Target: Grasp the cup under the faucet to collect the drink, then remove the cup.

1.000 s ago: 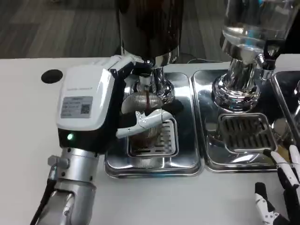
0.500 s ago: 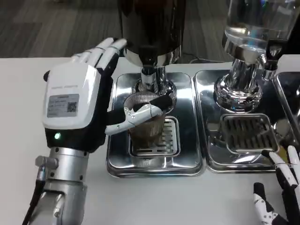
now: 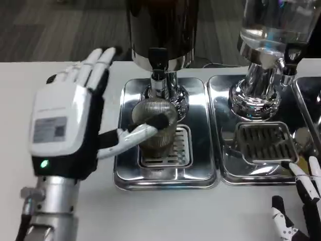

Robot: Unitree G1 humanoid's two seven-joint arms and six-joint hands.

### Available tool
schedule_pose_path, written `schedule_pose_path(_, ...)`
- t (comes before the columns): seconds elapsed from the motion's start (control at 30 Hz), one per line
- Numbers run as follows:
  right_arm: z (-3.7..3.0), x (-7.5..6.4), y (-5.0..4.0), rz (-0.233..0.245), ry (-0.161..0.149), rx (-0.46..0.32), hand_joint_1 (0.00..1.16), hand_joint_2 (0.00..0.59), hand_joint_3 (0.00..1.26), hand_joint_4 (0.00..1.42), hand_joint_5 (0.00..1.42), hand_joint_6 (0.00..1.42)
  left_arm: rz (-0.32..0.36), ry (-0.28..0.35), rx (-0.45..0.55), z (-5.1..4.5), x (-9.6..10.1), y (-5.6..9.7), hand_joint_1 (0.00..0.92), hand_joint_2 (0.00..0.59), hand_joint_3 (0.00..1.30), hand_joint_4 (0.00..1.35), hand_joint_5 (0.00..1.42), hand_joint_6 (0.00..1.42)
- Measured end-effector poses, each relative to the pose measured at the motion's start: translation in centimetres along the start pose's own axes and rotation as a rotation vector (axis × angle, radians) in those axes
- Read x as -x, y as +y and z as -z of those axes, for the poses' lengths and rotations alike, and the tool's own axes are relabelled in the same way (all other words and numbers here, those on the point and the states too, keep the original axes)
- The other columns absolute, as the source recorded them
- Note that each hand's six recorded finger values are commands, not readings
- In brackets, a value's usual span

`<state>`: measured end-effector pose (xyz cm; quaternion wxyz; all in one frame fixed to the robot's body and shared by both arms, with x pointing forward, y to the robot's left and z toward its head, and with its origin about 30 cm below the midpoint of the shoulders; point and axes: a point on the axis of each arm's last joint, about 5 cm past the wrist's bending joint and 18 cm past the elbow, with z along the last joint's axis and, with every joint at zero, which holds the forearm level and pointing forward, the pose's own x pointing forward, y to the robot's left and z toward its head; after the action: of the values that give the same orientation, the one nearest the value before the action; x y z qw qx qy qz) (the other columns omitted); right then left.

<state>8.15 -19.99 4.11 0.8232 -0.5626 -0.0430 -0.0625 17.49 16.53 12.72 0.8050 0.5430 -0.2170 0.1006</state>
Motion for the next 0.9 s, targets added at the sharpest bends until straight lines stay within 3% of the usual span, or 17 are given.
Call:
schedule_pose_path(0.1,-0.03,-0.1,-0.04,0.002,-0.004,-0.001,0.23,0.438,0.19,0.0,0.0,0.06,-0.009,0.019,-0.001,0.76,1.6,0.5,0.0,0.046,0.2,0.0,0.2,0.22)
schedule_pose_path(0.3,-0.3,-0.6,-0.22,0.002,-0.027,-0.002,0.23,0.421,0.18,0.0,0.0,0.06,0.049,0.107,-0.02,2.39,5.9,0.8,0.0,0.04,0.2,0.0,0.17,0.19)
schedule_pose_path(0.5,-0.86,-1.4,-0.56,-0.005,-0.063,-0.008,0.23,0.353,0.13,0.0,0.0,0.06,0.127,0.167,-0.042,3.59,8.9,0.1,0.0,0.039,0.18,0.0,0.14,0.17)
schedule_pose_path(0.6,-1.38,-2.1,-1.02,-0.014,-0.09,-0.016,0.24,0.314,0.09,0.0,0.0,0.08,0.206,0.209,-0.068,4.39,10.5,-0.7,0.0,0.039,0.18,0.0,0.14,0.17)
schedule_pose_path(0.77,-2.44,-3.5,-1.71,-0.054,-0.107,-0.057,0.32,0.259,0.0,0.0,0.0,0.05,0.247,0.226,-0.078,4.96,11.2,-1.8,0.0,0.038,0.17,0.0,0.13,0.15)
schedule_pose_path(0.9,-3.37,-4.8,-2.32,-0.101,-0.112,-0.11,0.42,0.25,0.0,0.0,0.0,0.02,0.271,0.233,-0.077,5.17,11.4,-2.5,0.0,0.042,0.17,0.0,0.13,0.15)
